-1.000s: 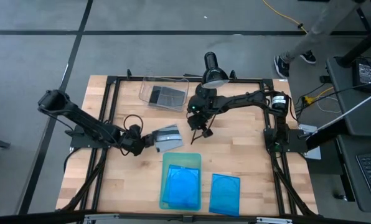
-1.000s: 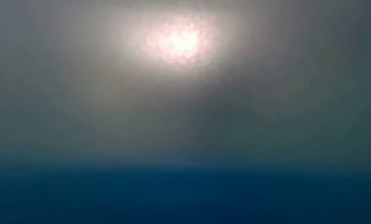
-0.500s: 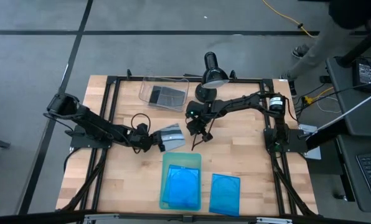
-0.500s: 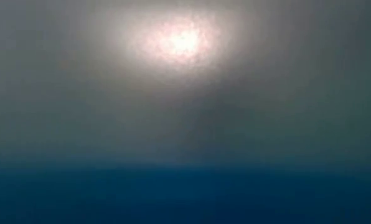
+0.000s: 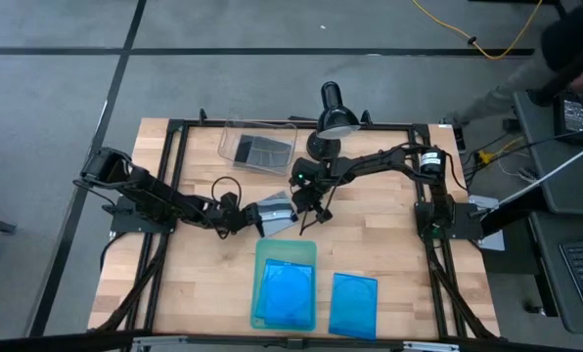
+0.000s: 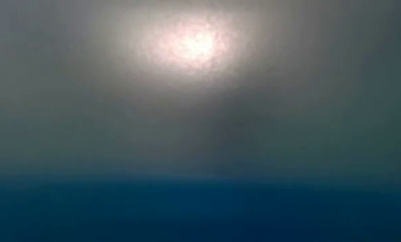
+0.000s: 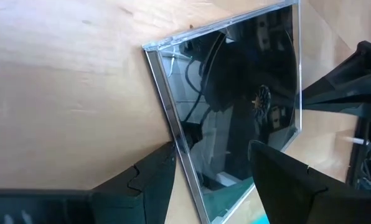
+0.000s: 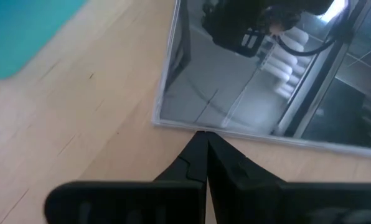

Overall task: Pick & place jewel cases by type
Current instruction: Put the black CD case into the transparent bin

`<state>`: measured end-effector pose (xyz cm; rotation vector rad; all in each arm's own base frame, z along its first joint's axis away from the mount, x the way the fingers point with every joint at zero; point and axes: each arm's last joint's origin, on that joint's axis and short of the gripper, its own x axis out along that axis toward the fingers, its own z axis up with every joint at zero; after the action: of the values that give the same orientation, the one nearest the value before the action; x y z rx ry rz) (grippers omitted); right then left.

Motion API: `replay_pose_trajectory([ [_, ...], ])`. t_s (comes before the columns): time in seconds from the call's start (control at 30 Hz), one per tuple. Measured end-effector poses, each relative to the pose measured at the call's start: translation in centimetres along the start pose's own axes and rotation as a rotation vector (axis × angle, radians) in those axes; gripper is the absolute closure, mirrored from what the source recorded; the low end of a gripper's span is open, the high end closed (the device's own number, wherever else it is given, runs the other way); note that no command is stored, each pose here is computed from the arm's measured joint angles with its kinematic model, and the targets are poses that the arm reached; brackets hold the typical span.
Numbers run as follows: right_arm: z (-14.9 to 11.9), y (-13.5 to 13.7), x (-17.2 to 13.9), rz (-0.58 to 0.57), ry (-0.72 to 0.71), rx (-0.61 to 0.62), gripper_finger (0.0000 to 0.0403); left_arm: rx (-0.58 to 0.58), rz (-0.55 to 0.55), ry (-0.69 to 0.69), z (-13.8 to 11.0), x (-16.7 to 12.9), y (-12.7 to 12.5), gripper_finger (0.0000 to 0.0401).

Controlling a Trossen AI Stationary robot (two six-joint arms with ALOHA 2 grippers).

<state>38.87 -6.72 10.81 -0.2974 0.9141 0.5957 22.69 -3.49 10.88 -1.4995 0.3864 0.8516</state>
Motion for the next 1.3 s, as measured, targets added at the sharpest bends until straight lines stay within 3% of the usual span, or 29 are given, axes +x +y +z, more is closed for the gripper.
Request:
replay_pose_trajectory([
  [0.8,0.0,-0.2,0.0,0.003,-0.034,-0.007,0.0397,0.090,-0.083,-0.108,1.6,0.6,-1.2,0.0205],
  [1.3,-0.1,-0.2,0.0,0.010,-0.037,-0.006,0.0397,0.155,-0.047,-0.131,1.7,0.7,-2.6,0.0205],
])
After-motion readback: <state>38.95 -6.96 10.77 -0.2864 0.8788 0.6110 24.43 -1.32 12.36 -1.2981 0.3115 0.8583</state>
